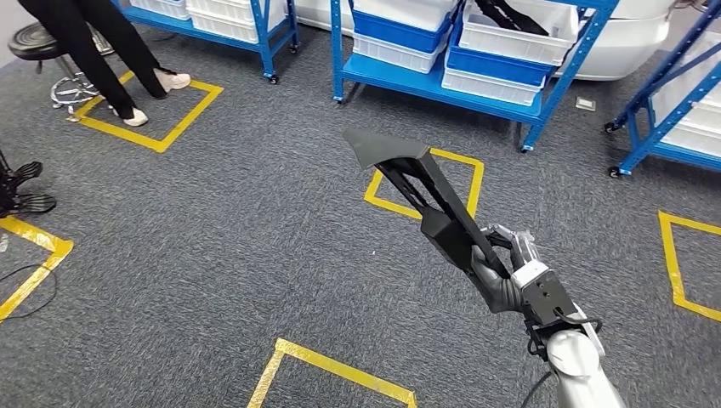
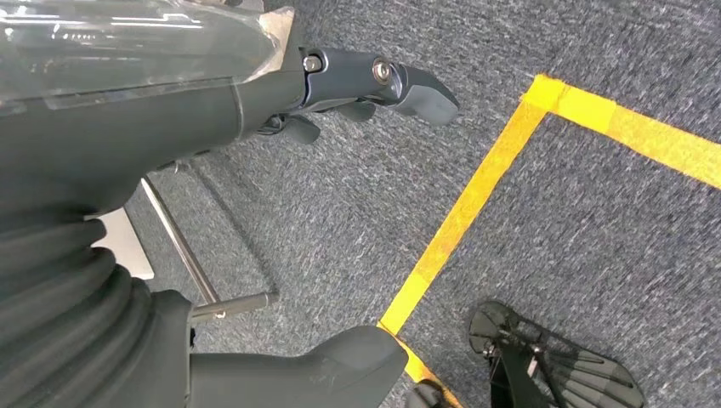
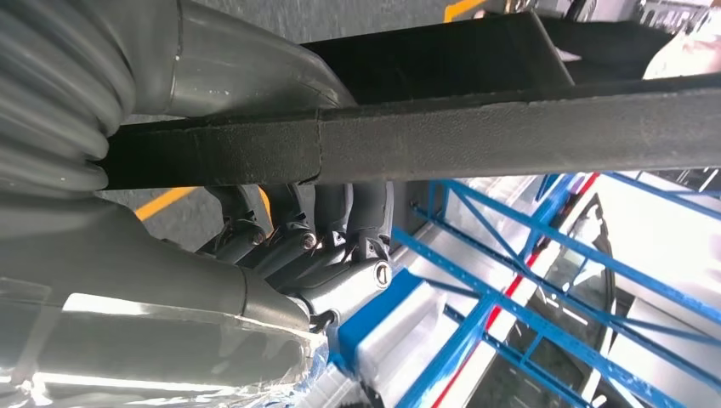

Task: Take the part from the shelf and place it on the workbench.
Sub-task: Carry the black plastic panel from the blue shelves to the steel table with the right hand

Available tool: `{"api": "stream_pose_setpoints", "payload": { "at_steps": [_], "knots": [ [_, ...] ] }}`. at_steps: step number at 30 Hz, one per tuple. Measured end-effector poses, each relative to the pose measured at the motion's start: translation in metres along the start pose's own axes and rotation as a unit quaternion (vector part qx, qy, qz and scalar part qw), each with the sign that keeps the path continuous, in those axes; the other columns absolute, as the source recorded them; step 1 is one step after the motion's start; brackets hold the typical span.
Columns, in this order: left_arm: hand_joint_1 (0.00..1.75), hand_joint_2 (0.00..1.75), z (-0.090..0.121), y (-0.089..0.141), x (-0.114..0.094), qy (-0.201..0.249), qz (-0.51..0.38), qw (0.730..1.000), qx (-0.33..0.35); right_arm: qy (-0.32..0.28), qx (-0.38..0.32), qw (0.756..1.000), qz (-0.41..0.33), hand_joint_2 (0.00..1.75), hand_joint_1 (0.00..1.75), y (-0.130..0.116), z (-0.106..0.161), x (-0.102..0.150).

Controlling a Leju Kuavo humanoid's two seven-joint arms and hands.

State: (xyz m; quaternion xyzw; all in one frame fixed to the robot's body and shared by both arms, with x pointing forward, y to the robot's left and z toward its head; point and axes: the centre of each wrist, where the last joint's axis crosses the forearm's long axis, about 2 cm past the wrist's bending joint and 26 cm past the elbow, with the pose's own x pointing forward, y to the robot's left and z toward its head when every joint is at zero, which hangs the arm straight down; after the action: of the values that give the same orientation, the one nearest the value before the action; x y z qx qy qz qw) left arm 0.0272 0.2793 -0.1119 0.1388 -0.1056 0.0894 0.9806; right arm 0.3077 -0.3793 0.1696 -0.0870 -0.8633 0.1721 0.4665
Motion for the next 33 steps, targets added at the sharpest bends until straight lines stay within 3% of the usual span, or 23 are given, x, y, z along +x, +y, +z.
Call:
{"api": "stream_pose_setpoints", "payload": {
  "at_steps": [33],
  "knots": [
    [0.00, 1.75, -0.003, 0.007, 0.006, -0.010, -0.059, 0.998, -0.009, 0.000, -0.036, 0.999, 0.031, 1.75, 1.75, -0.018, 0.032, 0.016]
  ]
}}
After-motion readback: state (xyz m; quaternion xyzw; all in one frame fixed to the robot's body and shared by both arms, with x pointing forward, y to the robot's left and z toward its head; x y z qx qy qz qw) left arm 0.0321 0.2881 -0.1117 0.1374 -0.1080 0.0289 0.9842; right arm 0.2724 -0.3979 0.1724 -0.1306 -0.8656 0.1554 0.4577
